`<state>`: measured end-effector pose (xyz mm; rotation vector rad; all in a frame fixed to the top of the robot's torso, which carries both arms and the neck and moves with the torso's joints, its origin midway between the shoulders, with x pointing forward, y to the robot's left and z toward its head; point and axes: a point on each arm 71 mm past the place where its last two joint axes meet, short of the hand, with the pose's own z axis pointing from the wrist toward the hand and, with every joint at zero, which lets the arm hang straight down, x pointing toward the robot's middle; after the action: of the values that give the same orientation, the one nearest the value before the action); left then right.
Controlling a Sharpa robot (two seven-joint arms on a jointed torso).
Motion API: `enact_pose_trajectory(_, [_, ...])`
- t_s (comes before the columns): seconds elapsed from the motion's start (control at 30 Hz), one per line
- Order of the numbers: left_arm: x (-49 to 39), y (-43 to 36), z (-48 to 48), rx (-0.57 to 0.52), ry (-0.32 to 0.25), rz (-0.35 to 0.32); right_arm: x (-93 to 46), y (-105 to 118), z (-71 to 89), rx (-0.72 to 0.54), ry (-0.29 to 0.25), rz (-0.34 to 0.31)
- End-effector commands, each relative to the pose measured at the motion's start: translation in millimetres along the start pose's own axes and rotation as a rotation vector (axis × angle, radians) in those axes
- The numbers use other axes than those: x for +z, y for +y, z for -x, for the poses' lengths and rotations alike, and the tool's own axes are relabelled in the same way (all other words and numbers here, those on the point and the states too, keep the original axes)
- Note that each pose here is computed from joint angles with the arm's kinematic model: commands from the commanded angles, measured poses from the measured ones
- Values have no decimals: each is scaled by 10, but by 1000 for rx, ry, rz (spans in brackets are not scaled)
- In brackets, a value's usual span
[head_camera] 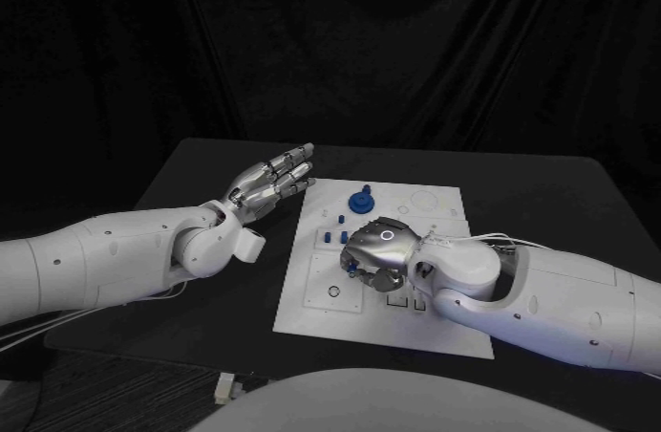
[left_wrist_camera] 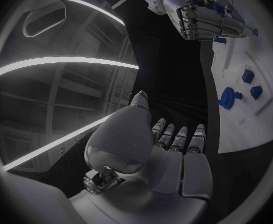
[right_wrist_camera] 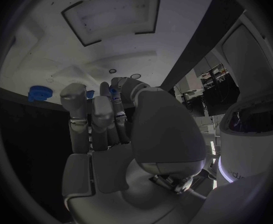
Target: Assemble the parts on the task board
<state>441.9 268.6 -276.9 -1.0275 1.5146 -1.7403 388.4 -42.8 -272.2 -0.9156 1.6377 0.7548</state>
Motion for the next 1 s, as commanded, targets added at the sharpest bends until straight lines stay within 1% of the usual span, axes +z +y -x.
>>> enact_pose_trajectory(0.03, [4,-35,-18,-16,9,-59,19,2,-16,-73,70,-31])
enact_pose_trajectory(0.43, [-10,-22,-10,-17,7,-56,71,36,-31,-115,143,-42])
enact_pose_trajectory(0.7, [-15,-16,-11,-18,7,-54,73,36,-36,-118,153,-43])
enact_pose_trajectory(1.0, [-12,-5,-18,-20,9,-51,75,35,-39,-118,153,-37])
